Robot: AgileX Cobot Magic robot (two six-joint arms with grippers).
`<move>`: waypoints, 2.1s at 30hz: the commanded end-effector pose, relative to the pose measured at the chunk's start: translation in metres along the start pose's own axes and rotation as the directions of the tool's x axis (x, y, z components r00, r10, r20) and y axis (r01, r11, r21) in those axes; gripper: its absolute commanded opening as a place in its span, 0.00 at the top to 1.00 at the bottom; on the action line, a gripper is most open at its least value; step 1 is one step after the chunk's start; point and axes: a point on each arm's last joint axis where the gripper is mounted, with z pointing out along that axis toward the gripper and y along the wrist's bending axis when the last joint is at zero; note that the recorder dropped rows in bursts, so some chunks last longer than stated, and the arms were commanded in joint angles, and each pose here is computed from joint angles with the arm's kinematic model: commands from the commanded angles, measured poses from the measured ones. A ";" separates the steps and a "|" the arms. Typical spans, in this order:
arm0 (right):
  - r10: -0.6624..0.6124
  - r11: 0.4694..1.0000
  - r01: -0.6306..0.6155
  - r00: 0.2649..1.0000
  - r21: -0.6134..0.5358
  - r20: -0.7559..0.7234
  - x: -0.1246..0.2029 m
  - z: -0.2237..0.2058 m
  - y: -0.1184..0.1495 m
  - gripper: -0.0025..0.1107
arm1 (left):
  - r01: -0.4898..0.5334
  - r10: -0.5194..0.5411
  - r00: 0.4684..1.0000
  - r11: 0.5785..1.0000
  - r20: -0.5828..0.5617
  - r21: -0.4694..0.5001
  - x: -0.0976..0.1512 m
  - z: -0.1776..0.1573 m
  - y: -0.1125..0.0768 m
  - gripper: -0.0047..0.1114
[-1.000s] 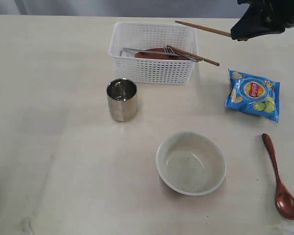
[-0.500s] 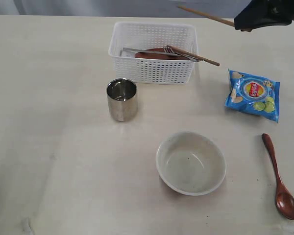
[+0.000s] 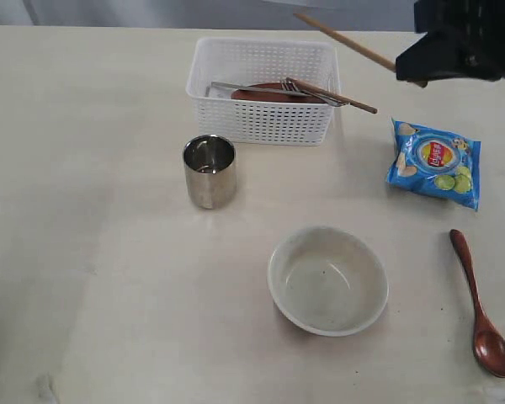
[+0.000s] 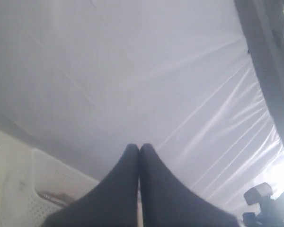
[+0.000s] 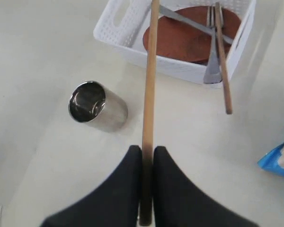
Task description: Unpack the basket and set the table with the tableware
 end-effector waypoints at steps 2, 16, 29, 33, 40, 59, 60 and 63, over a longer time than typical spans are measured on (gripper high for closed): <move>-0.049 0.999 0.050 0.997 -0.010 0.062 0.018 0.002 0.020 0.98 | -0.077 0.065 0.984 0.994 -0.166 -0.072 -0.006 0.037 -0.024 0.96; -0.071 0.996 0.076 0.992 -0.044 0.105 0.025 0.013 0.044 0.98 | 0.351 -0.445 0.827 0.887 -0.345 -0.301 0.057 0.138 -0.013 0.80; -0.023 0.999 0.027 0.994 -0.041 0.108 0.036 0.023 0.044 0.98 | 0.176 -0.215 0.807 0.977 -0.550 -0.124 0.095 0.195 -0.015 0.47; -0.018 0.999 0.022 0.995 -0.045 0.101 0.036 0.023 0.044 0.98 | 0.196 -0.211 0.809 0.977 -0.548 -0.086 0.102 0.209 -0.015 0.45; -0.014 0.999 0.019 0.995 -0.045 0.101 0.036 0.023 0.044 0.98 | 0.215 -0.219 0.806 0.974 -0.550 -0.072 0.115 0.231 -0.009 0.45; -0.021 0.999 0.026 0.995 -0.047 0.094 0.037 0.024 0.044 0.98 | 0.426 -0.433 0.724 0.893 -0.537 -0.145 0.135 0.258 -0.003 0.46; -0.021 0.999 0.026 0.995 -0.046 0.098 0.037 0.023 0.044 0.98 | 0.475 -0.470 0.691 0.868 -0.549 -0.145 0.139 0.257 -0.003 0.46; -0.021 0.999 0.025 0.994 -0.043 0.105 0.036 0.023 0.044 0.98 | 0.494 -0.499 0.662 0.852 -0.560 -0.176 0.143 0.257 0.000 0.46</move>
